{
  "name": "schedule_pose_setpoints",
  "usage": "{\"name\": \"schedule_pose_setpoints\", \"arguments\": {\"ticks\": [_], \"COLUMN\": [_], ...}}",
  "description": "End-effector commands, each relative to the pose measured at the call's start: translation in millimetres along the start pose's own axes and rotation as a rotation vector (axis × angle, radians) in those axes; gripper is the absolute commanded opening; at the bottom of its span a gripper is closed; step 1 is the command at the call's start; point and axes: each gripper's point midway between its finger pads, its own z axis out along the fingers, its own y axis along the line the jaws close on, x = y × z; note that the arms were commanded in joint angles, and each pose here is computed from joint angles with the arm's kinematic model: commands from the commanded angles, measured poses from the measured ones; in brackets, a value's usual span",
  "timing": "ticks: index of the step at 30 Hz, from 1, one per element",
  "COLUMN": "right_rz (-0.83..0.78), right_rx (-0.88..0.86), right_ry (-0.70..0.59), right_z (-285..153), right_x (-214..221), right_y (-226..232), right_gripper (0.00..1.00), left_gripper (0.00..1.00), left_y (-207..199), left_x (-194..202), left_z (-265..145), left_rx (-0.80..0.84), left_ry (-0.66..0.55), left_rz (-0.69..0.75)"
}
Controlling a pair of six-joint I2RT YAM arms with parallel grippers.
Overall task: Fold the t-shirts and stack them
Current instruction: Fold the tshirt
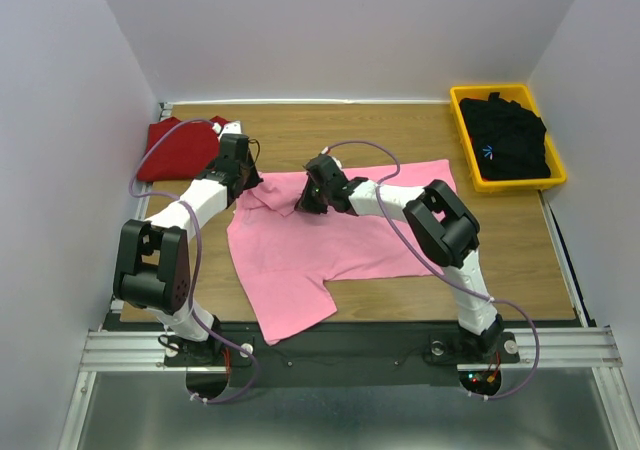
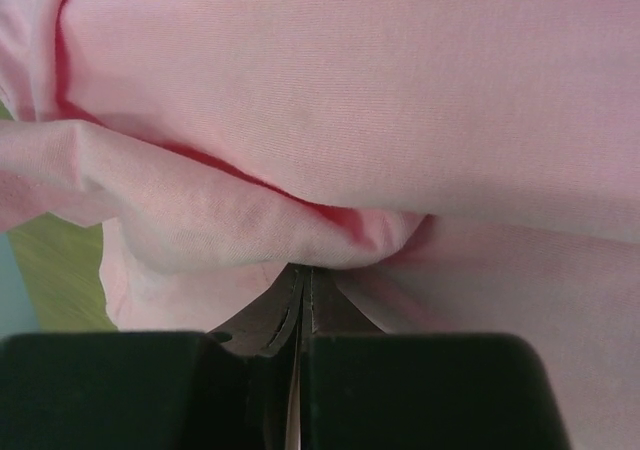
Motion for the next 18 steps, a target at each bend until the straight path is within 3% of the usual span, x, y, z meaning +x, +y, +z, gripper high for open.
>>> {"name": "schedule_pose_setpoints", "arguments": {"ticks": [1,12,18], "right_rz": [-0.054,-0.132,-0.197], "right_rx": [-0.021,-0.075,-0.12], "right_ry": [-0.061,-0.147,-0.079], "right_z": [-10.5,-55.8,-55.6], "right_x": [-14.6,-42.7,-29.3], "right_y": [18.8,44.2,50.6], "right_gripper": [0.01,0.01,0.03], "left_gripper": [0.0,0.0,0.0], "left_y": [-5.2,-3.2,-2.8], "left_x": [-5.5,-3.6,-2.2], "left_z": [1.3,1.4,0.5], "left_rx": [0.018,0.01,0.009], "left_ry": [-0.026,-0.025,-0.024], "left_rz": [0.003,0.003,0.004]}}
